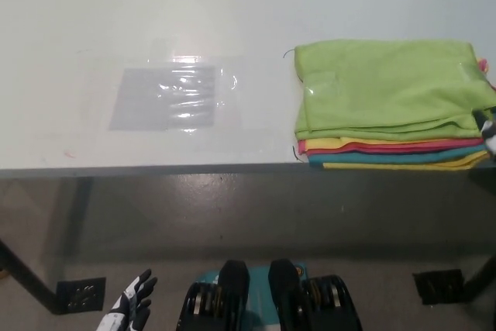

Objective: A stack of folded microfibre clothes with a single fold is kept infront of the robot. the robot uses its right hand to grab one end of the clothes and pulla it away from the other end to unfold

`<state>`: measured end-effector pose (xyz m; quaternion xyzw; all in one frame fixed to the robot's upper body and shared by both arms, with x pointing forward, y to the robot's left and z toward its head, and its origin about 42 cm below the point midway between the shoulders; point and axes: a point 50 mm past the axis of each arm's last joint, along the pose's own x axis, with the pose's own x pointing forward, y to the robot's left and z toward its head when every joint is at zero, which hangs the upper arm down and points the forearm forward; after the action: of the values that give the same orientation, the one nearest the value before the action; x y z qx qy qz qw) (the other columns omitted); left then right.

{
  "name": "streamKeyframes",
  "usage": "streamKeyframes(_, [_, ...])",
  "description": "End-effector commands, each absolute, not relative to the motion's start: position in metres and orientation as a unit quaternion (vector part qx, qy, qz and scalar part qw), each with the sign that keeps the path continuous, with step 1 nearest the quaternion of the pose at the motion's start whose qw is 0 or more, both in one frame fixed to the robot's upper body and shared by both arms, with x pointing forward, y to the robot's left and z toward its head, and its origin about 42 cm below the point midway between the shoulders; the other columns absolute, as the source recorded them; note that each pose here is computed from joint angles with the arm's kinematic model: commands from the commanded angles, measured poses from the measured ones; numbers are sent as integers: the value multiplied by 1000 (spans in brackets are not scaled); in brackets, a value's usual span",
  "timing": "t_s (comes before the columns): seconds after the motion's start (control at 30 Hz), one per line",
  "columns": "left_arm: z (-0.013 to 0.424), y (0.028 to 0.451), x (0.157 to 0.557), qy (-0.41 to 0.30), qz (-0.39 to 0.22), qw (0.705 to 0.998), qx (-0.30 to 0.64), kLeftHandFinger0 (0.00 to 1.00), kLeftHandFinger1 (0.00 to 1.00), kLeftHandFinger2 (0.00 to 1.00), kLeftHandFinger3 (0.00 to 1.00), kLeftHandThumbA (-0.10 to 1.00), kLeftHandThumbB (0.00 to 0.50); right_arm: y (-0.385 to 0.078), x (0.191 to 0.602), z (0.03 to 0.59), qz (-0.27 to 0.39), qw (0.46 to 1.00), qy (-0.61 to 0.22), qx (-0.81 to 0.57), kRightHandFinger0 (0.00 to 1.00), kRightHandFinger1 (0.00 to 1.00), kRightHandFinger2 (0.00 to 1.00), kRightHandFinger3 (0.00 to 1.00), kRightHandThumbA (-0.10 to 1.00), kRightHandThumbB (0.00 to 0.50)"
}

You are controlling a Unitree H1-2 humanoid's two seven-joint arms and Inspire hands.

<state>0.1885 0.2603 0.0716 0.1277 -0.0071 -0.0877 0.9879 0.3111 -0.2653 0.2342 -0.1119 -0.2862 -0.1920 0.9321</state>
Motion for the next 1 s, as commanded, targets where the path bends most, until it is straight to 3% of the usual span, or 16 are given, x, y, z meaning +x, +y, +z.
streamKeyframes(0.0, [82,269,198,-36,-88,986,137,1000,1000,1000,1000,956,402,-202,227,264,-55,884,-442,-143,1000,1000,1000,1000,1000,309])
streamKeyframes(0.07, [81,271,197,-34,-89,986,139,1000,1000,1000,1000,963,400,-195,219,228,-20,915,-382,-125,1000,1000,1000,1000,1000,352])
streamKeyframes(0.1, [82,271,196,-32,-89,986,138,1000,1000,1000,1000,964,398,-193,215,208,0,929,-350,-123,1000,1000,1000,1000,1000,329])
streamKeyframes(0.27, [83,273,198,-33,-88,986,138,1000,1000,1000,1000,955,400,-189,204,140,5,961,-247,-122,1000,1000,1000,1000,1000,305])
streamKeyframes(0.37, [86,271,204,-39,-92,985,137,1000,1000,1000,1000,952,398,-193,203,102,4,980,-181,-79,1000,1000,1000,1000,1000,330])
streamKeyframes(0.57, [88,269,218,-50,-92,986,133,1000,1000,1000,1000,954,405,-205,216,64,-9,991,-115,-66,1000,1000,1000,1000,1000,348])
streamKeyframes(0.67, [88,269,218,-51,-90,986,132,1000,1000,1000,1000,956,406,-206,219,59,-2,996,-86,-28,1000,1000,1000,1000,1000,397])
streamKeyframes(0.97, [92,268,226,-56,-78,987,128,1000,1000,1000,1000,963,431,-207,225,63,0,995,-90,-35,1000,1000,1000,1000,1000,325])
